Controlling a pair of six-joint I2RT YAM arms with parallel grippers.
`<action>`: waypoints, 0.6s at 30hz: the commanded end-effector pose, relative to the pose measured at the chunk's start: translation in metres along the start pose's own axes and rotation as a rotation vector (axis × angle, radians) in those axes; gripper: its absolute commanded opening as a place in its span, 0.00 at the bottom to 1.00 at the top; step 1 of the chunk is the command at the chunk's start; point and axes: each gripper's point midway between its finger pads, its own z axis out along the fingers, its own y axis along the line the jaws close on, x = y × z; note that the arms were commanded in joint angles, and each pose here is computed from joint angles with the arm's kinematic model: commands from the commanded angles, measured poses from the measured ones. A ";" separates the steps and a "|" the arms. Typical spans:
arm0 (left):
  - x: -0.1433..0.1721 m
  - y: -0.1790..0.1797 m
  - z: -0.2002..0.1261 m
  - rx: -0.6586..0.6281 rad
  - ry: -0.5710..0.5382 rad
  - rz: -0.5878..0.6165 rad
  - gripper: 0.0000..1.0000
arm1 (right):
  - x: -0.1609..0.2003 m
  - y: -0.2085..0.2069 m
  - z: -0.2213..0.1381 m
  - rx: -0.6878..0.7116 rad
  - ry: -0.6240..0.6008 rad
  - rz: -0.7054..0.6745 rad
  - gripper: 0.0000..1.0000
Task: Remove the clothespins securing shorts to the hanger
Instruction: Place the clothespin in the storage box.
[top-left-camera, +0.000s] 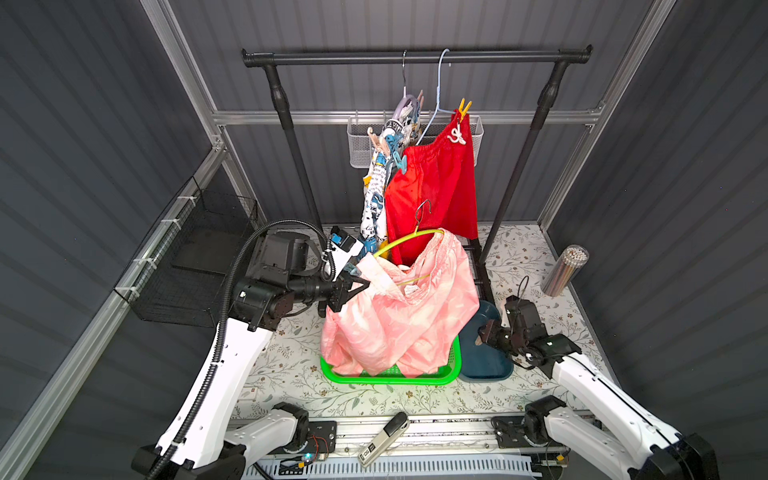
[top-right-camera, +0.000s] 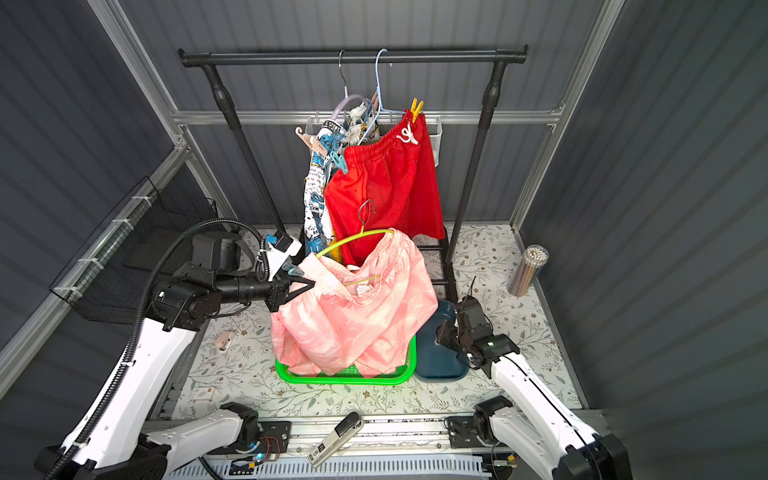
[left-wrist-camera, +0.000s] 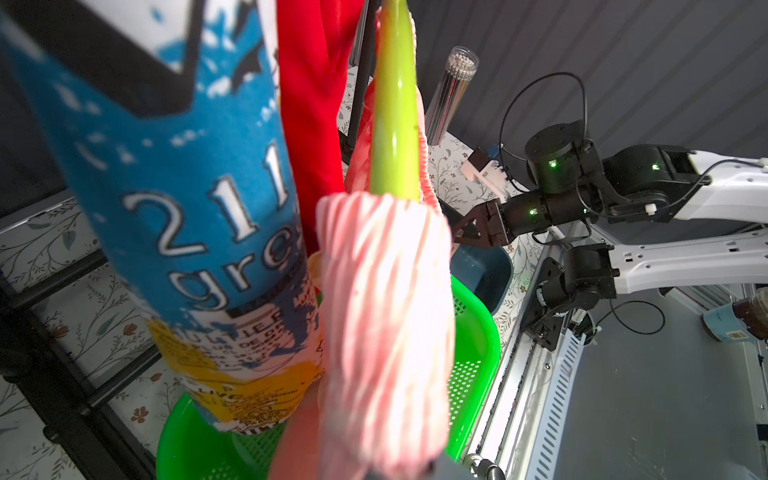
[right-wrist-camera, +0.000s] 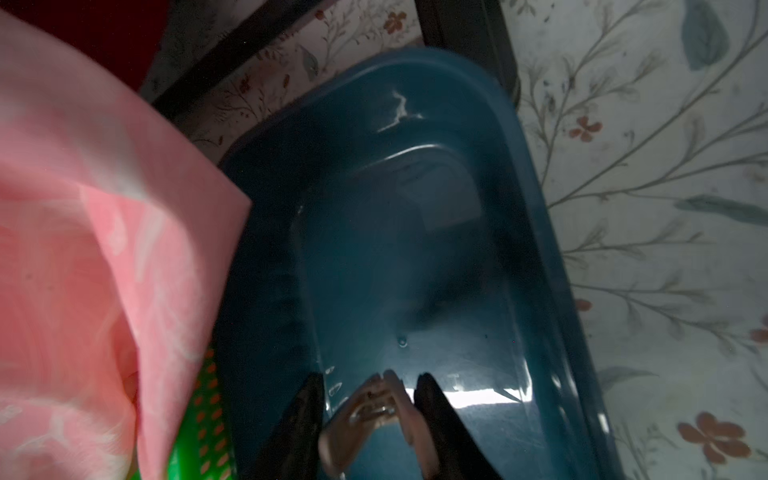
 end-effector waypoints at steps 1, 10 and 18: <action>-0.018 -0.009 -0.009 0.028 -0.084 0.051 0.00 | 0.002 -0.008 0.008 0.055 0.002 0.020 0.41; -0.013 -0.006 -0.005 0.025 -0.072 0.052 0.00 | -0.015 0.008 -0.003 0.033 -0.038 -0.025 0.51; -0.002 -0.007 0.003 0.057 -0.049 0.049 0.00 | -0.096 0.070 -0.081 -0.060 -0.303 -0.304 0.60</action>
